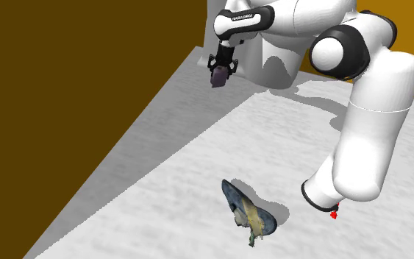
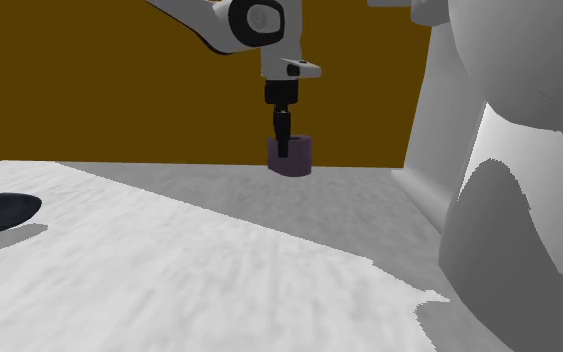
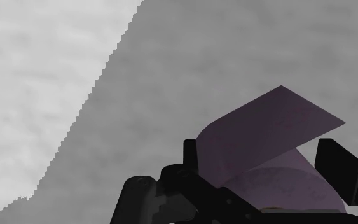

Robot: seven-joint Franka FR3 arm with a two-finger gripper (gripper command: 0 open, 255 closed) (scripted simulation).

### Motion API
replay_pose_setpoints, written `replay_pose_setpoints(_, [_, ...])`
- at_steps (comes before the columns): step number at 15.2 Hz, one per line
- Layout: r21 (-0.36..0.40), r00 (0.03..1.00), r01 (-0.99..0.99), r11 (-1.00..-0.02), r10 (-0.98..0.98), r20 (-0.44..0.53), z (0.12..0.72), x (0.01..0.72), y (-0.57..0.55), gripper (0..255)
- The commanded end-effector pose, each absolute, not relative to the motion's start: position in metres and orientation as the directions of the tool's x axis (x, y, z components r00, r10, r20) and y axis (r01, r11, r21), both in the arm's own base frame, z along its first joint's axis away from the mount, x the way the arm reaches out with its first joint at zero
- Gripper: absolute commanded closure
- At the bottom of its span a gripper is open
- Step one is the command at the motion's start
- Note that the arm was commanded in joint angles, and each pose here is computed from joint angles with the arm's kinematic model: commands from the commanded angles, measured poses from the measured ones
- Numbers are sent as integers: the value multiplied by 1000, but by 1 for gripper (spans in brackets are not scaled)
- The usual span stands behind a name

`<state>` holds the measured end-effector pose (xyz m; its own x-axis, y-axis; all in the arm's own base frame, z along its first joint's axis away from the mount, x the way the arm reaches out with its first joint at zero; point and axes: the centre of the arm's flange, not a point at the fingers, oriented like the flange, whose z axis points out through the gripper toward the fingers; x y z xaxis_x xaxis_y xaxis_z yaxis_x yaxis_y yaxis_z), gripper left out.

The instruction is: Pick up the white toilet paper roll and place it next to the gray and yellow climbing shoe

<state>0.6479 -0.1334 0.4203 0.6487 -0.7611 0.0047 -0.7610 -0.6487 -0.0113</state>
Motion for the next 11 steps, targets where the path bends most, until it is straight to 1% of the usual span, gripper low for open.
replay_pose_setpoints(1, [-11, 649, -761, -649, -761, 5, 431, 648, -135, 255])
replay_pose_setpoints(11, [-11, 649, -761, -649, -761, 5, 484, 648, -135, 255])
